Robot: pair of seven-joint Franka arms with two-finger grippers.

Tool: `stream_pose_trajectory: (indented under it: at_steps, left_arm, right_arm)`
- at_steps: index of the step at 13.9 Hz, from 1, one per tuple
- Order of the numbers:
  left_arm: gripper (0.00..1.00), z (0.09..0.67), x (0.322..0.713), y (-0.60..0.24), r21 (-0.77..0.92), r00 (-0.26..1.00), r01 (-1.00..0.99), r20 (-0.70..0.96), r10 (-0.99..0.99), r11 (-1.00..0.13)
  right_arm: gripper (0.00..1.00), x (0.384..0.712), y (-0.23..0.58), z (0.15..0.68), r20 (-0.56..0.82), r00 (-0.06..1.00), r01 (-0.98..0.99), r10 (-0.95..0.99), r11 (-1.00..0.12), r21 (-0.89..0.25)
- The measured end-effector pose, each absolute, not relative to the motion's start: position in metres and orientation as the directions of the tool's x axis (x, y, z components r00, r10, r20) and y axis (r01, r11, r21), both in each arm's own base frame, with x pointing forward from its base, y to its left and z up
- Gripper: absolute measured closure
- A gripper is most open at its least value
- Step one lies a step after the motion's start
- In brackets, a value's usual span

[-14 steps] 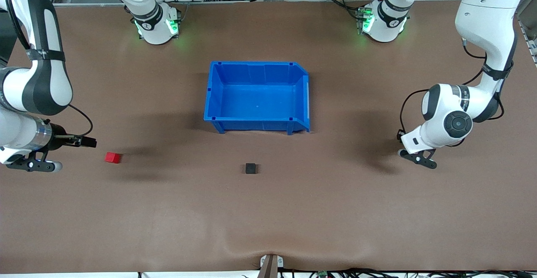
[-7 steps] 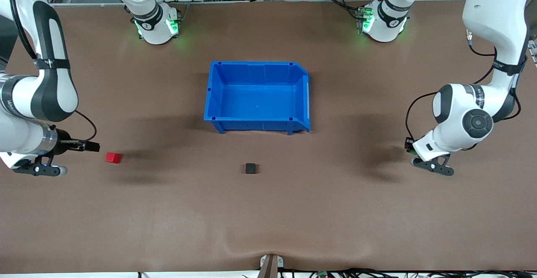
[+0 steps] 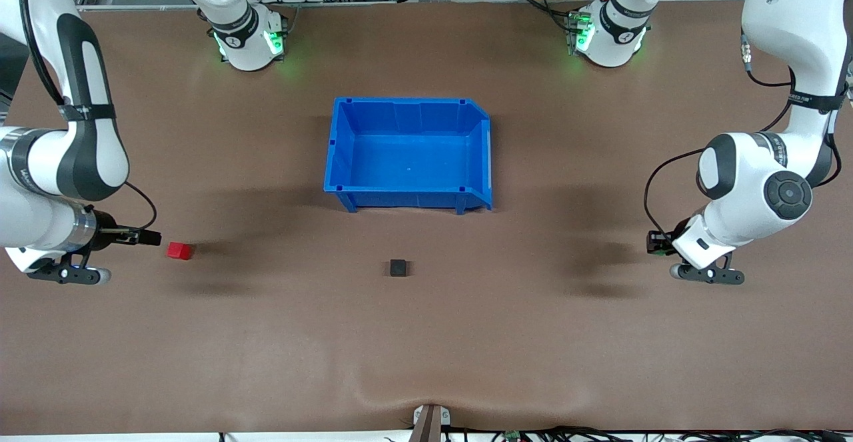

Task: Attach green and red cubes to black cube
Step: 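Grasp the red cube with the right gripper while the left gripper carries green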

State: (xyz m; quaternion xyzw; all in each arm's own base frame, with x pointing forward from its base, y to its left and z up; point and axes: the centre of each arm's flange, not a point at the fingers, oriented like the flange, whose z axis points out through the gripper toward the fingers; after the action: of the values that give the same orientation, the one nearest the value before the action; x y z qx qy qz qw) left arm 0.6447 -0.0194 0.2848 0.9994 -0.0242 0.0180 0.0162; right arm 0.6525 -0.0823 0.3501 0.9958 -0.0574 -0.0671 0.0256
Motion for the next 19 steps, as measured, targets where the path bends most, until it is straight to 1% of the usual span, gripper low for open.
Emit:
stream_pose_trajectory:
  at_steps: [5,10,13,17,19]
  left_arm:
    - [0.60,0.295,0.650,-0.053,0.050,0.992,0.117,0.051,0.119,-0.992]
    - [0.60,0.298,0.652,-0.093,0.068,0.957,0.285,0.033,0.287,-0.956]
    - [0.60,0.298,0.650,-0.128,0.076,0.901,0.433,-0.008,0.434,-0.898]
    - [0.60,0.294,0.648,-0.165,0.092,0.832,0.555,-0.055,0.552,-0.827]
    - [0.60,0.291,0.647,-0.186,0.100,0.790,0.612,-0.090,0.606,-0.784]
  right_arm:
    - [0.00,0.656,-0.085,0.332,-0.129,0.985,-0.111,-0.118,-0.992,0.061]
    - [0.00,0.659,-0.087,0.320,-0.126,0.985,-0.113,-0.121,-0.992,0.063]
    - [0.00,0.659,-0.087,0.316,-0.129,0.984,-0.113,-0.121,-0.992,0.063]
    - [0.00,0.660,-0.089,0.309,-0.125,0.985,-0.114,-0.122,-0.991,0.064]
    - [0.00,0.662,-0.096,0.296,-0.119,0.984,-0.124,-0.131,-0.990,0.066]
